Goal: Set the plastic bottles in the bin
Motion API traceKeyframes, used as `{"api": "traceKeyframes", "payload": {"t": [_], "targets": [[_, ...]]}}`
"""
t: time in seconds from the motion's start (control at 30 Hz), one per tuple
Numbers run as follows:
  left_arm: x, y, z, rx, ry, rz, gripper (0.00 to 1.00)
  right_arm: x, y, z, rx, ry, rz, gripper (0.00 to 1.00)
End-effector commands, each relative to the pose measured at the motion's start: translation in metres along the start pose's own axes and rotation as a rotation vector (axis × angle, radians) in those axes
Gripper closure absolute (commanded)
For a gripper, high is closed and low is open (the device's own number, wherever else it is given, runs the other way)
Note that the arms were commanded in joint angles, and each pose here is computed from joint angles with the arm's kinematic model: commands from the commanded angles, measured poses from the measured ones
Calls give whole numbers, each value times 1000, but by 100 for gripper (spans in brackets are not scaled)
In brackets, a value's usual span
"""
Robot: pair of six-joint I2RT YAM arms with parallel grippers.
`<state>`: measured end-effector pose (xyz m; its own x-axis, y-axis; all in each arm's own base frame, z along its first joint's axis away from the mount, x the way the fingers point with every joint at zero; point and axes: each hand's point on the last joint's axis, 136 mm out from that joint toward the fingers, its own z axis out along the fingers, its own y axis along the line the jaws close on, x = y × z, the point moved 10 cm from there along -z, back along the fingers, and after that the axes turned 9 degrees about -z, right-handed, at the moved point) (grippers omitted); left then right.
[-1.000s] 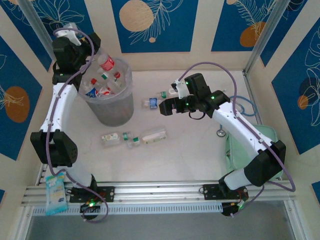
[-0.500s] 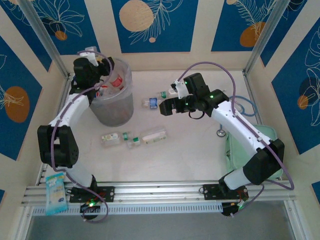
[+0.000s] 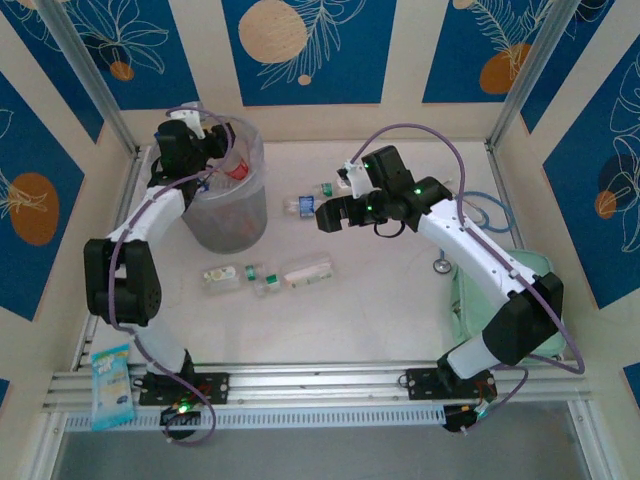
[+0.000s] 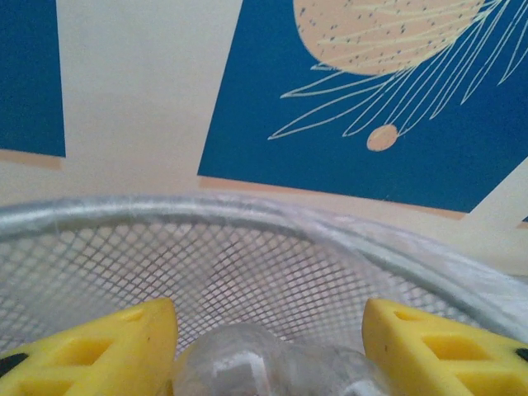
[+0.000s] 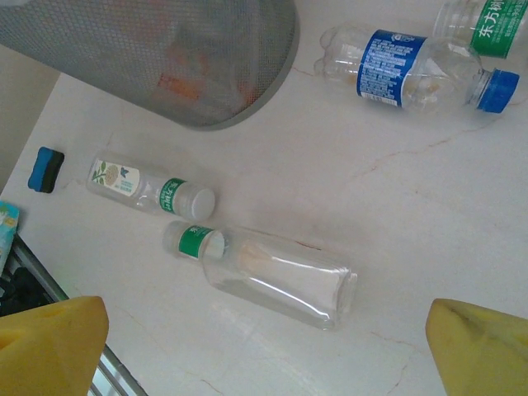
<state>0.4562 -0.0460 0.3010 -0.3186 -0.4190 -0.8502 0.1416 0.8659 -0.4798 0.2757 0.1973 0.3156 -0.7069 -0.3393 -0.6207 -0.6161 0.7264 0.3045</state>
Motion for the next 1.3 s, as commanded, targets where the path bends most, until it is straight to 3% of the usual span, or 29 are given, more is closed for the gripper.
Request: {"api": "traceKeyframes", "payload": {"t": [0.0,0.1,0.33,0.37,0.47,0.53,0.6,0.73,0.8,0.9,1.07,1.2,1.27], "targets": [[83,36,8,-122,367,-94,100,-4,3,-2,5,4,-10,1],[82,33,9,-89,356,-126,100,-4,2,-2,21,13,-7,1],[29,-8,3,27,340,-114,77,-4,1,-5,26,-3,33,1],[18,-14,0,32,332,-98,71,-5,1,-5,26,-7,35,1],[-17,-34,-12,37,314,-33,31,-5,0,-7,29,-14,36,1],[-43,-48,-22,44,293,16,9,-6,-1,-8,29,-19,41,1],[-63,-59,-30,37,285,61,0,-6,-1,-8,26,-16,46,1],[-96,-76,-47,25,258,135,0,-4,-2,-7,25,-10,52,1],[-106,-80,-56,-1,236,158,6,-3,-3,-6,23,-7,56,1],[-114,-78,-64,-47,197,167,40,-2,-3,-5,21,-9,59,1],[-89,-66,-41,-25,282,109,61,-3,-4,-2,11,0,59,1],[-47,-40,-22,-86,350,34,88,-2,-4,-1,11,-1,65,1],[-27,-31,-18,-97,369,4,92,-1,-4,-1,14,0,68,1]]}}
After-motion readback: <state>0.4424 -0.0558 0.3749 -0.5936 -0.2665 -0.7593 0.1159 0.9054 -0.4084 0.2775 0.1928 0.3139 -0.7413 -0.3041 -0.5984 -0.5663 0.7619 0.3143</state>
